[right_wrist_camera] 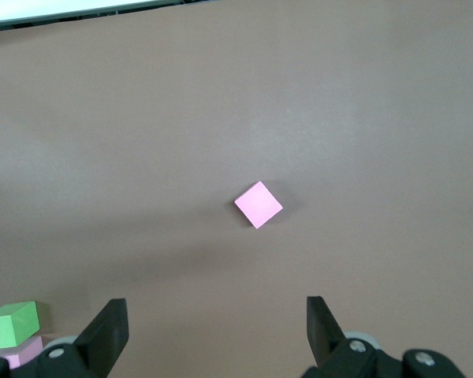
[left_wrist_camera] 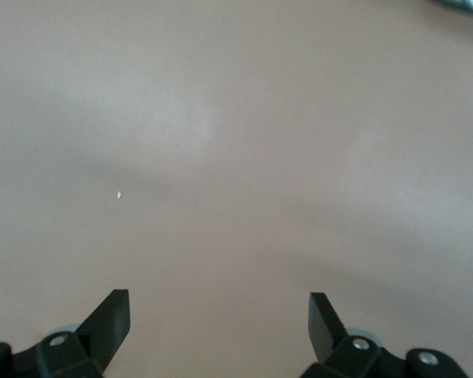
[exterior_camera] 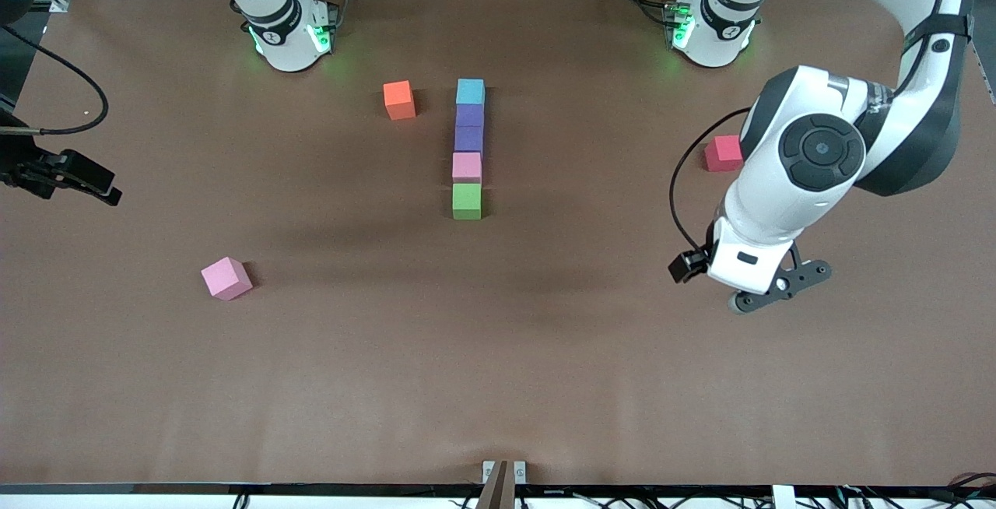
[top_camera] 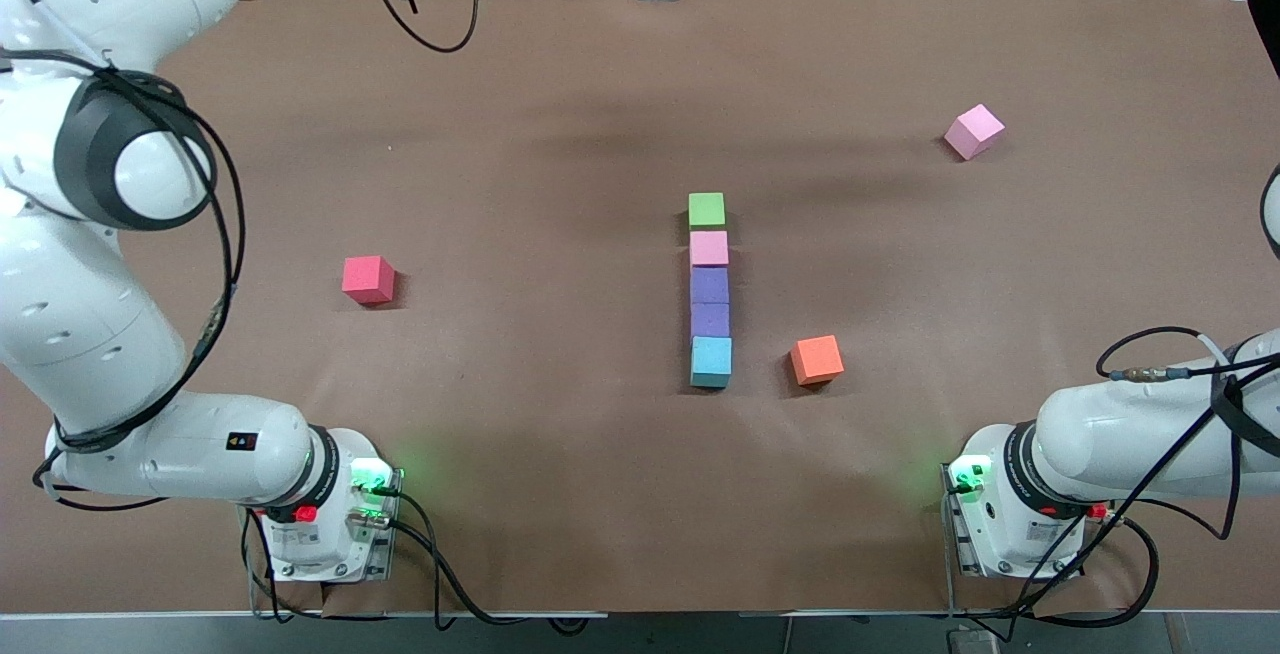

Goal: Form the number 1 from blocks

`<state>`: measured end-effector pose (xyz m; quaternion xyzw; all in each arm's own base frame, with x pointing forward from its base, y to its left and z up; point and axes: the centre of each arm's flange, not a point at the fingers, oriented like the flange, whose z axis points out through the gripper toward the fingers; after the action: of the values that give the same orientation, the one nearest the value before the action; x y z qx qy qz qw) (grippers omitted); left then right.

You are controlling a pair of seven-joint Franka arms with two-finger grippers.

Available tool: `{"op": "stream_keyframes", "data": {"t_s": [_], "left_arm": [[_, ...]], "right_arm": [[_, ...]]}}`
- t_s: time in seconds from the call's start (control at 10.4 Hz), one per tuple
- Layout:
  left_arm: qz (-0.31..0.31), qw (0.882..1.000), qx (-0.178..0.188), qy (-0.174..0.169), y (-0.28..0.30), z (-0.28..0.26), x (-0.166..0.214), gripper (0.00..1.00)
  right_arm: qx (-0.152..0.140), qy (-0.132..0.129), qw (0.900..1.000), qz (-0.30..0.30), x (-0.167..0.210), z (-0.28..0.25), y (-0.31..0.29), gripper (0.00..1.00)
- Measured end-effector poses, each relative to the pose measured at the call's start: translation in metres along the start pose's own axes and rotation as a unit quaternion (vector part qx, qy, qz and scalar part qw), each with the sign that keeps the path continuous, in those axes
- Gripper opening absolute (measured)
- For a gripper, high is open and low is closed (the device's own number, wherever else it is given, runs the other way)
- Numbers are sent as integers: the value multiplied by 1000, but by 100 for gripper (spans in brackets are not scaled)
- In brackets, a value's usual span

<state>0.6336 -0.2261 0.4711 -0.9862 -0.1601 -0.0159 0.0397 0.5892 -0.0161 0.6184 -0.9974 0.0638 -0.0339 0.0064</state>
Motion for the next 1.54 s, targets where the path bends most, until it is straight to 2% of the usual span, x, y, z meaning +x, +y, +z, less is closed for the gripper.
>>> {"op": "stream_keyframes", "data": {"t_s": [0.29,0.48,0.67,0.96,1.35,1.54], "left_arm": [[44,999,-8,-11,-41,-24,-18,100],[61,998,-21,0,-81,-52,-19,100],[76,996,-40,15,-117,-81,-14,100],[143,988,-41,34,-150,-112,-12,100],[181,983,-38,3,-181,-153,-16,100],[195,980,-39,0,-191,-170,-19,100]], "right_arm": [[0,3,1000,0,0,-2,0,100],[1,6,1000,0,1,-5,0,100],[14,8,1000,1,1,-8,-3,100],[27,7,1000,3,1,-9,-4,100],[27,8,1000,5,1,-9,-2,100],[27,8,1000,5,1,-9,-2,100]]}}
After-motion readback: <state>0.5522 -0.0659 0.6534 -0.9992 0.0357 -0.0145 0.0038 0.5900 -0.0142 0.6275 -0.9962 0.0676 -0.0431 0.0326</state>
